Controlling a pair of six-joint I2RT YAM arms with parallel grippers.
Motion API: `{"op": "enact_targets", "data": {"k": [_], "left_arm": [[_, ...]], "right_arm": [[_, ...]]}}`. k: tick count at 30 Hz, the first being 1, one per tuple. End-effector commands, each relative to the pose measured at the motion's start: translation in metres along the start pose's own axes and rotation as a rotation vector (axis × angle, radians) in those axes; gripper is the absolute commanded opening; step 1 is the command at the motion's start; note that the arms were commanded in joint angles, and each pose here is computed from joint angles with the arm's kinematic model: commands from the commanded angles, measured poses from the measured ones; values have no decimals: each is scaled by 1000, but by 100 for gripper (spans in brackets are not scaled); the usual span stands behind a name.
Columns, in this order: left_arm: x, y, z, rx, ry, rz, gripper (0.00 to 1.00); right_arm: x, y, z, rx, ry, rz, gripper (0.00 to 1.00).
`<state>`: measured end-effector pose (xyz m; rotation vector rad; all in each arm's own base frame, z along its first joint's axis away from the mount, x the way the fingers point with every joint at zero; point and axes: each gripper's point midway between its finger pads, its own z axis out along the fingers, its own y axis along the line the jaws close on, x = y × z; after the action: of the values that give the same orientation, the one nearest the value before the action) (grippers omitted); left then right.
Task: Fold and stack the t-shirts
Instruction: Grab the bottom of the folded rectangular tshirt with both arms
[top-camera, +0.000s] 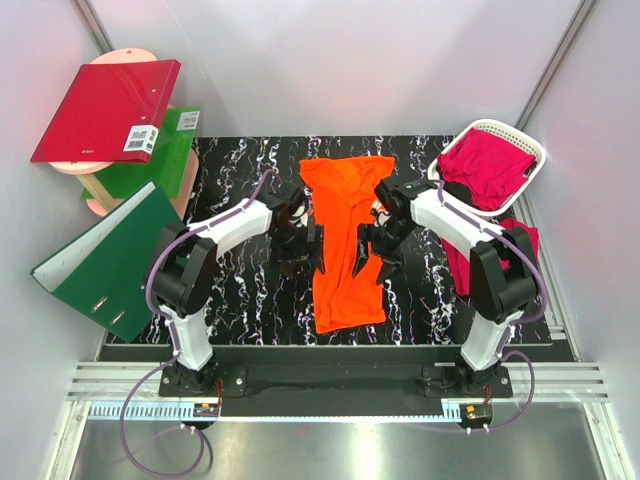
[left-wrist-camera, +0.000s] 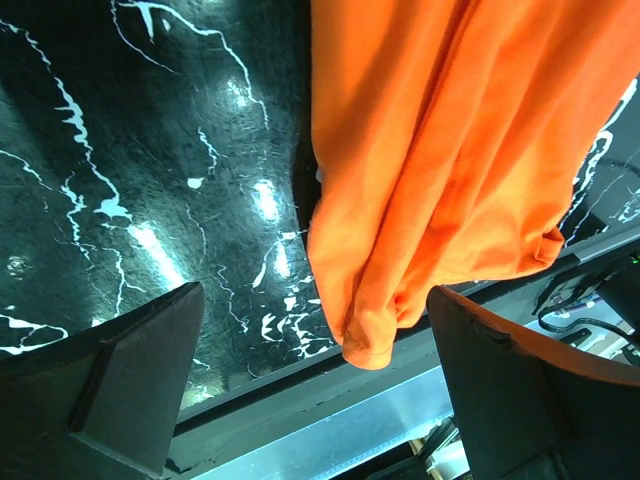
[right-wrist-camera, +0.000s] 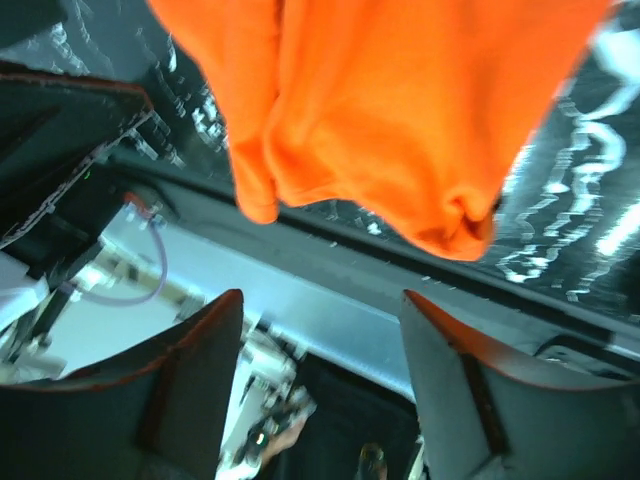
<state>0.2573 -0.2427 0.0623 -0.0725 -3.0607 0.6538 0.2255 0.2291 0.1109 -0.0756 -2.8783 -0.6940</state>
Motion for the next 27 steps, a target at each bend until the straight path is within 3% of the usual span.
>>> {"op": "enact_targets", "data": {"k": [1,5,9,13,18,27], "left_arm": [[-9,-5,-8,24,-15,15,99],[-12,8,-13,-11,-31,-15,99],[-39,45,-42,-96,-148,-117,99],[-72,77,-89,-173,-317,-185,99],[-100,101,-135,-154,-429,-248,99],[-98,120,-132,-157,-388,-280,99]], "right_arm": [[19,25,14,-107,148,-11,68],[24,41,16,-141,178,-34,66],[31,58,23,-140,199,-72,61],[50,71,33,-119,237,-113,51],[82,71,51,-41,278,-154,25],[107,60,83,98,289,-188,30]]}}
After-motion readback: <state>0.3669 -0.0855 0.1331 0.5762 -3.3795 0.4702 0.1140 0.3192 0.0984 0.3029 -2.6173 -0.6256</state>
